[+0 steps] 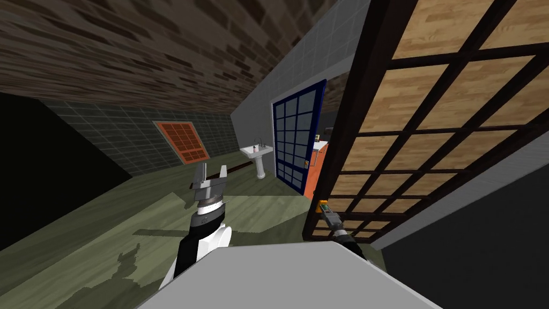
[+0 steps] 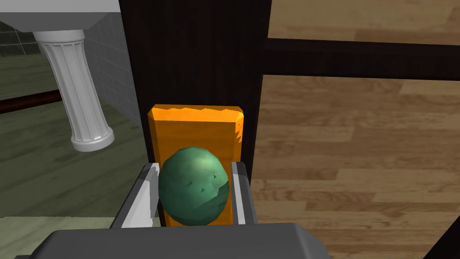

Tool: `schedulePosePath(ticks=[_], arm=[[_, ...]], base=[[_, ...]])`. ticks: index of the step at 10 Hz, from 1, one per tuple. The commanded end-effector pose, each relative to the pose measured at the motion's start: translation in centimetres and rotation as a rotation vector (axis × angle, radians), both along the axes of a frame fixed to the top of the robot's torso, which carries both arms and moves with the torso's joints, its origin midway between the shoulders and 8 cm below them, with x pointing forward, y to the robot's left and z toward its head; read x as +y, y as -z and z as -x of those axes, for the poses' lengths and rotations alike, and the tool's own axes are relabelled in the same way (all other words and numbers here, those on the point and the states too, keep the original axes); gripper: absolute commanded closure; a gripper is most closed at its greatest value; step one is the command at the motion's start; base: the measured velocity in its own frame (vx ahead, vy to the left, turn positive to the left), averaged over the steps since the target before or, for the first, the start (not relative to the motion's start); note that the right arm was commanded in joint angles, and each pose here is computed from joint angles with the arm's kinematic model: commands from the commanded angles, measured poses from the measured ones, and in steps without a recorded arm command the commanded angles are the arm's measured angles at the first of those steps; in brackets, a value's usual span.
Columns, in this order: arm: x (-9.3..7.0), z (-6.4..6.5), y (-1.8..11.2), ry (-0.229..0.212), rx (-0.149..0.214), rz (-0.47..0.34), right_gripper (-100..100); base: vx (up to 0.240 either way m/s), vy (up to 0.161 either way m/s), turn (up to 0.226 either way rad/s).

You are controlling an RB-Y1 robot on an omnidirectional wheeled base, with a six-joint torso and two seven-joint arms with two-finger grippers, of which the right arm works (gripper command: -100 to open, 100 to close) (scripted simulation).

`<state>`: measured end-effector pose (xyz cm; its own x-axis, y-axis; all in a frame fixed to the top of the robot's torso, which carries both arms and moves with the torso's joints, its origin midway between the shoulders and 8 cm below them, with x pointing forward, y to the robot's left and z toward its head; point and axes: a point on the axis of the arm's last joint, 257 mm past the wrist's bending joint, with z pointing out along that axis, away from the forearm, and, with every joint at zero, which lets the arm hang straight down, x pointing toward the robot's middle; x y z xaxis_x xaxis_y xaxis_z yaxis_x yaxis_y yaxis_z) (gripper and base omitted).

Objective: Pull the door open

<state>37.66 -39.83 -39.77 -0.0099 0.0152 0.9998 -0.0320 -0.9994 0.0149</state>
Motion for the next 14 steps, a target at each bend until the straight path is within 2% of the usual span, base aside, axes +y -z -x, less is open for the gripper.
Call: schedulePosePath(ticks=[1,5,6,7,10,14], arm=[[0.0,1.4,0.0,-0.039,0.001,-0.001,100],[0.8,4.2,0.0,-0.131,0.01,-0.013,100],[0.7,3.8,0.1,-0.116,0.014,-0.009,100],[1.0,4.9,0.4,-0.135,0.013,-0.01,100],[1.5,6.9,0.5,-0.167,0.005,-0.007,100],[1.8,8.5,0.6,-0.194,0.0,-0.005,100]], base=[[-0.074,0.009,-0.051],[-0.068,-0.008,-0.055],[-0.03,-0.008,-0.015],[0.006,0.013,0.003],[0.034,0.02,-0.006],[0.016,0.004,0.0]])
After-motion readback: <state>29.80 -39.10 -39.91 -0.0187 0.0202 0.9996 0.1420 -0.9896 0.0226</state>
